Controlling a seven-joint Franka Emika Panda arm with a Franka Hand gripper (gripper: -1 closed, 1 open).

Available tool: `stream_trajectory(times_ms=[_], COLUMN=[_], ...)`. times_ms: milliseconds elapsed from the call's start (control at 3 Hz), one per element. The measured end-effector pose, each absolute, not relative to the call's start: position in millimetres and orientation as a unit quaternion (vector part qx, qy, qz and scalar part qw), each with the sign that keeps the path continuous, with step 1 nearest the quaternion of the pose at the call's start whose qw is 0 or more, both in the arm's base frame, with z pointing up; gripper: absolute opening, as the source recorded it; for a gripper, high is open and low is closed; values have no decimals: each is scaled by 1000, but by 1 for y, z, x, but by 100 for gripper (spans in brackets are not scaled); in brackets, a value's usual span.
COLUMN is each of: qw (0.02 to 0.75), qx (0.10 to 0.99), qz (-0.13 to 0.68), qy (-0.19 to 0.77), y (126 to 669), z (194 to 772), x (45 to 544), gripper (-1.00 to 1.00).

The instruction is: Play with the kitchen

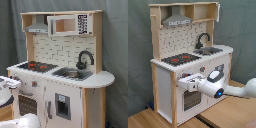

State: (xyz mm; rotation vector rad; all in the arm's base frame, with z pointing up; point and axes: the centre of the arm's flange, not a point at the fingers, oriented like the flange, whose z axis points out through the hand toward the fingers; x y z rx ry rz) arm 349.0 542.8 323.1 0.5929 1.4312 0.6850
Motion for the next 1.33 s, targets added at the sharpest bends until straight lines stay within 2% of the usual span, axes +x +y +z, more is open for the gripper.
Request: stream_trajectory(times_ms=[333,667,1333], qw=[659,659,630], qx=[269,270,332], qz=[310,310,368], qy=[630,630,598], y=[543,543,539], z=[323,324,325], x=[349,349,350], gripper=[100,-100,-100])
